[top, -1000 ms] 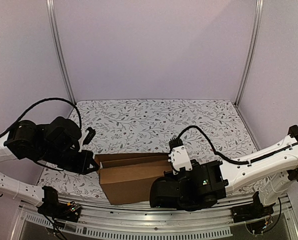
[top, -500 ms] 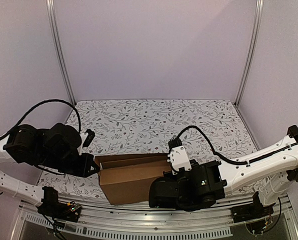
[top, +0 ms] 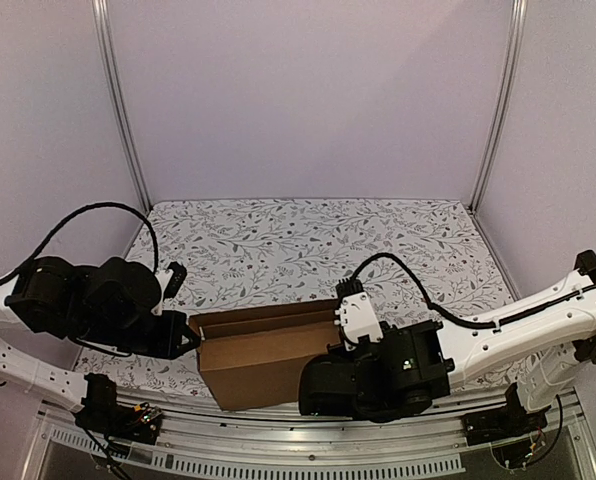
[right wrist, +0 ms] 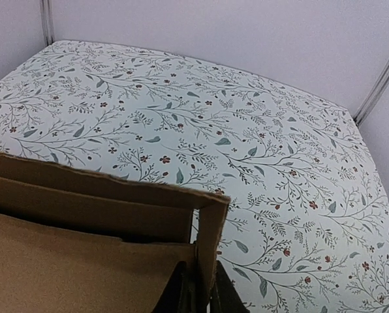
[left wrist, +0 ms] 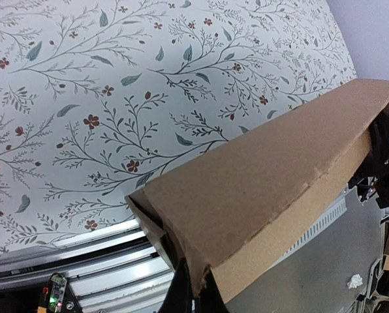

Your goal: Fold the paper box

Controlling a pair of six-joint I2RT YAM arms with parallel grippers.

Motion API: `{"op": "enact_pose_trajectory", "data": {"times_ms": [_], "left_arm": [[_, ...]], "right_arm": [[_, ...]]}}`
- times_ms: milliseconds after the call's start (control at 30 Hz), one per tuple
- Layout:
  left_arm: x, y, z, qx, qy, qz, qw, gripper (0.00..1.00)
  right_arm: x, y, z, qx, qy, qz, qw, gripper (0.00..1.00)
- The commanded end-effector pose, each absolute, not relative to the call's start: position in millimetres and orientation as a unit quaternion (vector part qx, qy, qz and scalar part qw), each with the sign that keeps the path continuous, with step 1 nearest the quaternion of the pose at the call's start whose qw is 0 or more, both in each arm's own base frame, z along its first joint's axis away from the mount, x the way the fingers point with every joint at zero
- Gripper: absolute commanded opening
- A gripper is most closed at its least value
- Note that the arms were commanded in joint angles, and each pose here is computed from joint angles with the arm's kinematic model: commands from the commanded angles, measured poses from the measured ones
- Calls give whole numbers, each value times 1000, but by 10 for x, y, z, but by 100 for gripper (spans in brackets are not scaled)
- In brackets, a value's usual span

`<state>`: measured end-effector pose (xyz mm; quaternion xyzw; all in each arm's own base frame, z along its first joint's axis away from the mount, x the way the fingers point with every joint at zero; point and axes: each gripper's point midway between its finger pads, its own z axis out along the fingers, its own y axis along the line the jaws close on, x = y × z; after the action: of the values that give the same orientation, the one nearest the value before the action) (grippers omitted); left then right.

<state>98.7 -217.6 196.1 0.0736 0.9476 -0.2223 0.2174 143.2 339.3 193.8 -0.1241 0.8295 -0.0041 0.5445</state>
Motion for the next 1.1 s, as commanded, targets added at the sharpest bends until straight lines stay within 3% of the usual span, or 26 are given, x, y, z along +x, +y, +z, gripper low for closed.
{"op": "enact_pose_trajectory", "data": {"times_ms": [0,133,167,367,533,900,1067], "left_arm": [[696,-1886,1558,105,974,-145,140,0],[712,-1854,1573,104,973,-143,146,0],[742,-1827,1601,101,972,-142,156,0],[776,-1810,1618,101,970,-141,167,0],[796,-1816,1630,105,970,-138,173,0],[831,-1874,1648,114,967,-138,182,0],[857,-1943,1638,121,966,-136,184,0]], "right_arm": [[1257,3436,1653,-155,866,3,476,16],[1261,3415,1797,-150,865,19,479,25],[1247,3417,1874,-153,865,33,477,32],[1209,3416,2059,-181,862,63,470,50],[1185,3382,2198,-202,857,79,468,58],[950,3457,2444,-266,833,205,440,62],[688,3474,2515,-353,805,258,402,50]]}}
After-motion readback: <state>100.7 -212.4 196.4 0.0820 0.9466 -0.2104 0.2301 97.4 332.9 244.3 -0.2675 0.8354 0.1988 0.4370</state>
